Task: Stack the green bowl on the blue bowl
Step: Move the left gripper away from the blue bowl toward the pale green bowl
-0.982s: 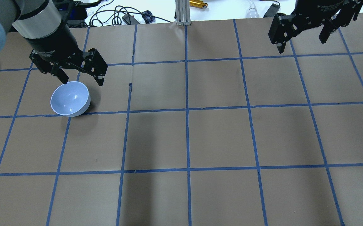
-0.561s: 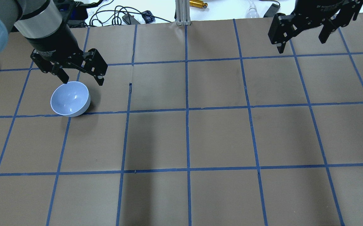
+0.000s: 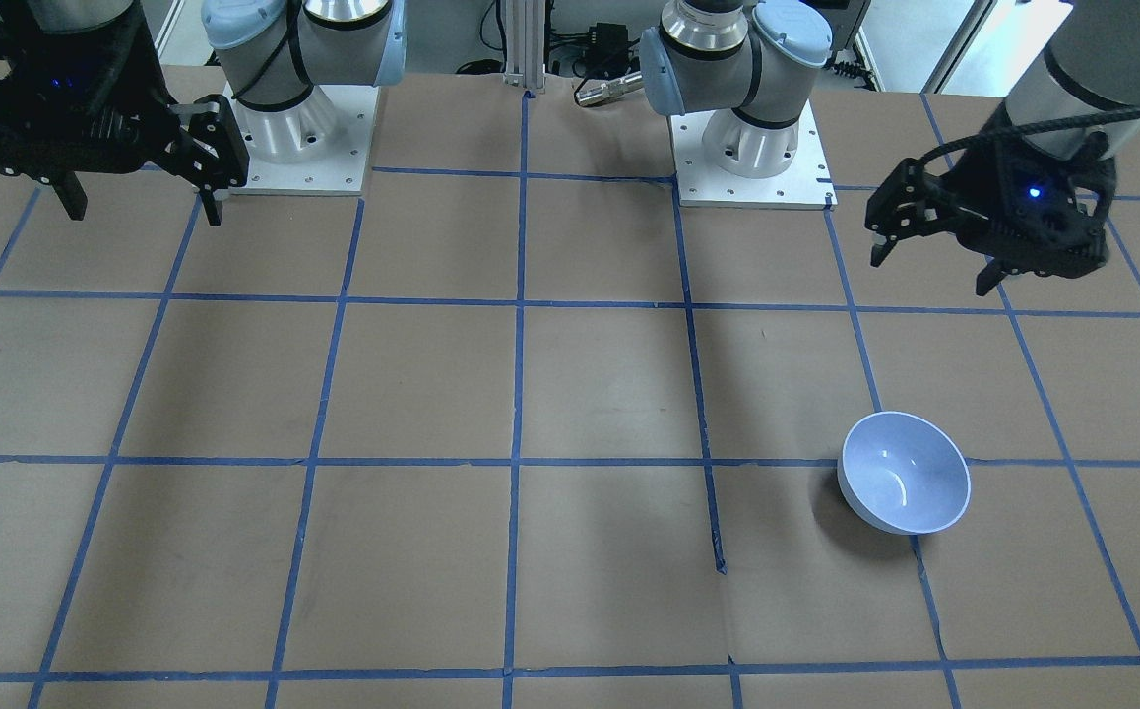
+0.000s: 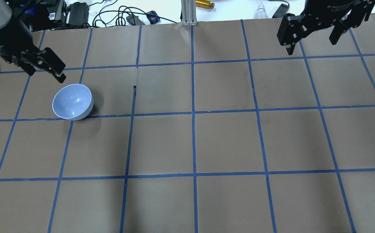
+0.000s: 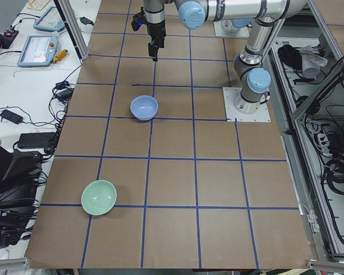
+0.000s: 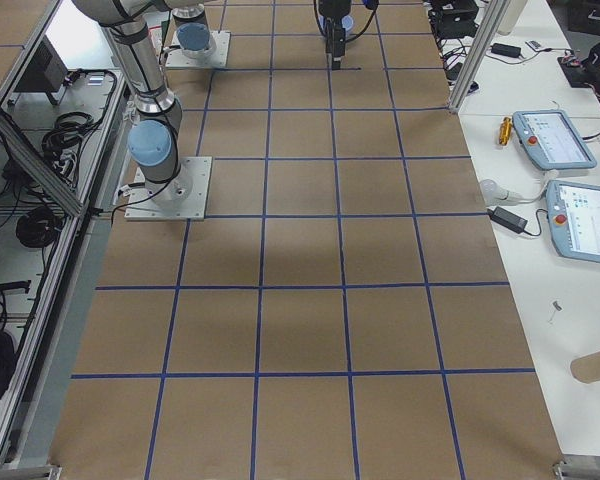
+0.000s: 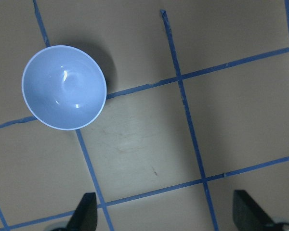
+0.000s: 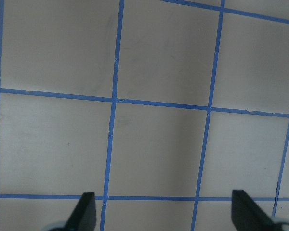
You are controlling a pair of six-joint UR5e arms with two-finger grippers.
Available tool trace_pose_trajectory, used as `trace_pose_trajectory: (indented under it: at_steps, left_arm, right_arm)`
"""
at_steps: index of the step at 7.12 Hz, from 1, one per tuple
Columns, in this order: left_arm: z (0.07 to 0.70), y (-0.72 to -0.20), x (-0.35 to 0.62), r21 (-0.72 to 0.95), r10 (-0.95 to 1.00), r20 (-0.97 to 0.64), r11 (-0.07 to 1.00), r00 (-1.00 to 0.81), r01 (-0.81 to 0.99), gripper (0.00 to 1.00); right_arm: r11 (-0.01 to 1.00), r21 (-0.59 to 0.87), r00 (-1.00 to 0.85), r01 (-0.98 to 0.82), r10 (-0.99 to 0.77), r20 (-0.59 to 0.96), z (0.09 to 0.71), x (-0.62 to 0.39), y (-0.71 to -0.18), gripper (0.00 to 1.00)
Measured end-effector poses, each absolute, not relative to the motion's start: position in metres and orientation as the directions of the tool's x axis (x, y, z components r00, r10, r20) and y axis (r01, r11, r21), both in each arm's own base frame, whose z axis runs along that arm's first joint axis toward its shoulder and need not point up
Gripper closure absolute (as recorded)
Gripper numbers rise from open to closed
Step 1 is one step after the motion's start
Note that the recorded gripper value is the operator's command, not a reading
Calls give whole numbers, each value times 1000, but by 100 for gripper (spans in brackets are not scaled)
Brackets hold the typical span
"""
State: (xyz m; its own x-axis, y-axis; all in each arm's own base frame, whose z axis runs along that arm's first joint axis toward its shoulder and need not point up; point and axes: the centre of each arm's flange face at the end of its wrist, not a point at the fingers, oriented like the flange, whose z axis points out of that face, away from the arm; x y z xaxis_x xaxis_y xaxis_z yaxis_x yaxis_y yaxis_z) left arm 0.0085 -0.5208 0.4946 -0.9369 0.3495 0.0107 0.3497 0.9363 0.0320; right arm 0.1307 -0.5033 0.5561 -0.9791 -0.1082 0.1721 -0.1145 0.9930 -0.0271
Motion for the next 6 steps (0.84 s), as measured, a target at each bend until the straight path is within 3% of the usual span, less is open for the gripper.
trace_pose_trajectory:
  at_steps: [6]
  left_arm:
    - [439, -565, 217, -4, 667, -54, 744, -743, 668, 0]
  right_arm:
    - [993, -27, -979, -114, -108, 172, 556, 130, -503, 0]
